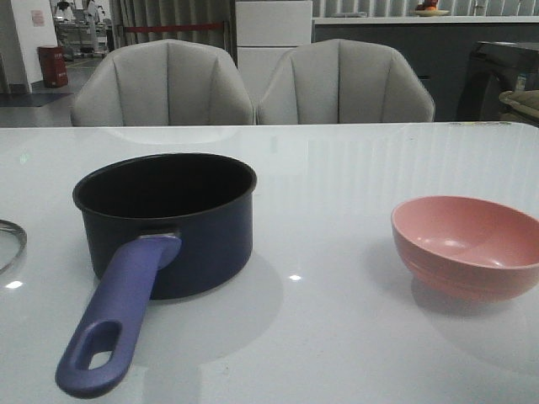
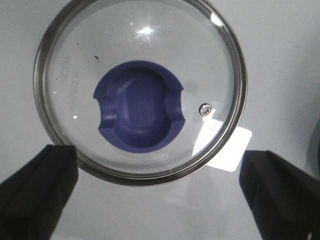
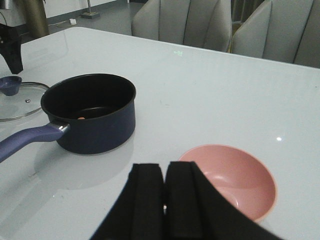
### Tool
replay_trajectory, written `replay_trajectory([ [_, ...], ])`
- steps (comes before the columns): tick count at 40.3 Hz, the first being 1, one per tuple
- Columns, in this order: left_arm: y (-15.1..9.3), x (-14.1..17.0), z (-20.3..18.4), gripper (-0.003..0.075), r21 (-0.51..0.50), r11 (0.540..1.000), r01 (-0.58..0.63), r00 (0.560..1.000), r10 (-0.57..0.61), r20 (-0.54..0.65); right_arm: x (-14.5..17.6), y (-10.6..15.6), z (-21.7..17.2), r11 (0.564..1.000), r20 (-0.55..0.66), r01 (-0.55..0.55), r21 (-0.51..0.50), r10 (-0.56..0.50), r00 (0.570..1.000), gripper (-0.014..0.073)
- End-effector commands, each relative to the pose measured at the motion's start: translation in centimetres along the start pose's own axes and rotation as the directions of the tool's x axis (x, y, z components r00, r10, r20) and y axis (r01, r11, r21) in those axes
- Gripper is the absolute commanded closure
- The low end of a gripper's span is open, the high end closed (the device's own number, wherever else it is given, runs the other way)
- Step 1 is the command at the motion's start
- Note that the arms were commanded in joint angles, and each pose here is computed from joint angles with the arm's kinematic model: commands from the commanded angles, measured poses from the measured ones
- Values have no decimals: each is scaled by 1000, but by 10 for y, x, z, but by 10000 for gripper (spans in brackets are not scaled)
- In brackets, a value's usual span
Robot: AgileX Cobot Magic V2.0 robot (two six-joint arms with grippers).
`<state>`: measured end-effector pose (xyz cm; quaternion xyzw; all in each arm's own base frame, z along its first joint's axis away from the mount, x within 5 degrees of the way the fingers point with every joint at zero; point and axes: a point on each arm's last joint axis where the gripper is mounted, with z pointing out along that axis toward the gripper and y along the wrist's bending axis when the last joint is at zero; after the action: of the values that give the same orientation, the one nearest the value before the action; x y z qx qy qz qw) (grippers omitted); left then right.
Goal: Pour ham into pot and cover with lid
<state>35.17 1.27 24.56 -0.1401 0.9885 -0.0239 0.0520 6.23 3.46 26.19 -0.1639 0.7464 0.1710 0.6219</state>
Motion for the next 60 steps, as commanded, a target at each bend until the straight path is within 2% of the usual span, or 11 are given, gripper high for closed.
replay_trajectory([
  [1,-5,-6,-12,38,37,999,5,1000,-6,28,-15,-1,-2,1000,87,4,16,-5,996,454],
  [5,-8,-10,2,38,62,998,4,1000,-4,-13,-15,-1,-2,1000,87,4,16,-5,996,454],
  [14,-9,-15,26,38,51,999,12,997,-9,-73,-15,-1,-2,1000,87,4,16,-5,996,454],
  [28,10,-19,27,38,43,997,63,995,-59,-85,-15,-1,-2,1000,87,4,16,-5,996,454],
  [43,10,-26,28,38,59,997,55,998,-55,-10,-15,-1,-2,1000,87,4,16,-5,996,454],
  [60,11,-30,48,40,52,997,56,997,-53,-52,-15,-1,-2,1000,87,4,16,-5,996,454],
])
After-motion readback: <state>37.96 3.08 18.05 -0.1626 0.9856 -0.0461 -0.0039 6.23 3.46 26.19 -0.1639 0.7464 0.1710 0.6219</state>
